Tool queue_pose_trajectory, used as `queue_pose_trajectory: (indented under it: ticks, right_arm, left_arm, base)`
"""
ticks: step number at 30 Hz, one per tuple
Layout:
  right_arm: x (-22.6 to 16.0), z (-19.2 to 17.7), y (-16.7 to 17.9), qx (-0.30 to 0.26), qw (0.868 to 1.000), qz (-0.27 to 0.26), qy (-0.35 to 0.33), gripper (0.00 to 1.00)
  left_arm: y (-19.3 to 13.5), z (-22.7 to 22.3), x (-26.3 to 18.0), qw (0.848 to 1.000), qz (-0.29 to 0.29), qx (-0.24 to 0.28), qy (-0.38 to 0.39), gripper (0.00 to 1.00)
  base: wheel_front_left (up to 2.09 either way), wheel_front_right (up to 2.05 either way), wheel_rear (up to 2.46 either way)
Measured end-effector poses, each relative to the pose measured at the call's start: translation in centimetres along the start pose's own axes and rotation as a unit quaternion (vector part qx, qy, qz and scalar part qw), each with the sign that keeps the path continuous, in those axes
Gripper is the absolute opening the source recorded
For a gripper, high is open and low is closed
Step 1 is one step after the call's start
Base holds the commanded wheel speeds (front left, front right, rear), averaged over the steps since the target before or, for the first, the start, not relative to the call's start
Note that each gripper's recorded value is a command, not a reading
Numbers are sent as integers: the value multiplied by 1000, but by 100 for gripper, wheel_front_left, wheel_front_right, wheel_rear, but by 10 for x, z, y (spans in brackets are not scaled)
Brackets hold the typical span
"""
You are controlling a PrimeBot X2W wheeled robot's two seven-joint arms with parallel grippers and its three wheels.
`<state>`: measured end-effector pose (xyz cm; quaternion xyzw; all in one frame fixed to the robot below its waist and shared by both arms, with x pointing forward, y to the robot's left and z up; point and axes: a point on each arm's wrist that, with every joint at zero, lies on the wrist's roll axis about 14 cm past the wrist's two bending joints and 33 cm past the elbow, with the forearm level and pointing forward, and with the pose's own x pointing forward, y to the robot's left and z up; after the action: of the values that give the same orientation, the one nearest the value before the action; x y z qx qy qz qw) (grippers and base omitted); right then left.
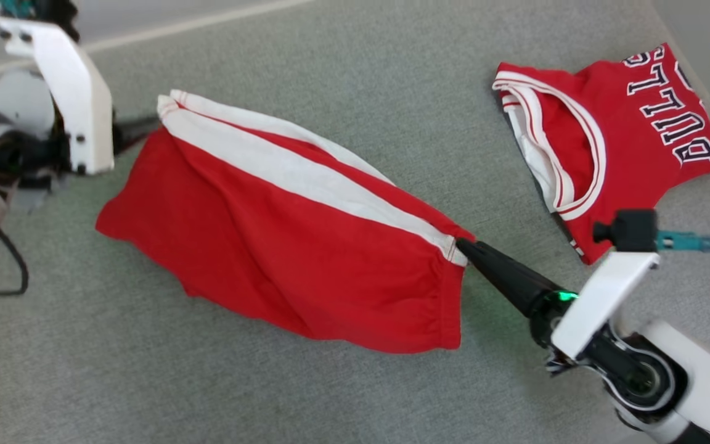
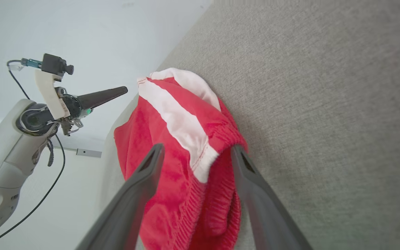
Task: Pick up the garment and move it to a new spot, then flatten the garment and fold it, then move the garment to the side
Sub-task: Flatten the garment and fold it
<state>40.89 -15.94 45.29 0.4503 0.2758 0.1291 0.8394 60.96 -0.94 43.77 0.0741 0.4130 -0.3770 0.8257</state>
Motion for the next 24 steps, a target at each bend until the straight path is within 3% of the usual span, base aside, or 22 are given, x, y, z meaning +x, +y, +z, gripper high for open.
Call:
queue_pose_trajectory:
  ticks: [5,12,20,21,22,23,24]
  right_arm:
    - [-23,14,-3,-4,999,-7,-41,100]
    - [-43,19,-14,5,997,-24,-73,100]
    - [-62,15,-24,22,994,-45,-94,100]
    - [-65,15,-26,23,994,-46,-96,100]
    - [-67,13,-27,24,994,-49,-96,100]
    - [-69,13,-28,25,994,-51,-97,100]
    - [-72,12,-29,26,993,-53,-98,100]
  left_arm:
    - [-16,-26,-7,998,-15,32,60,100]
    - [-12,-47,5,993,-14,51,105,100]
    - [-29,-61,11,985,-45,30,164,99]
    - [-32,-61,10,984,-48,31,166,52]
    - [-35,-61,9,984,-50,32,168,40]
    - [-36,-60,8,984,-50,34,168,7]
    - [-36,-60,7,984,-48,35,167,0]
  base:
    - [0,0,0]
    - [0,0,0]
    - [0,0,0]
    - [0,0,0]
    - [0,0,0]
    - [0,0,0]
    - [0,0,0]
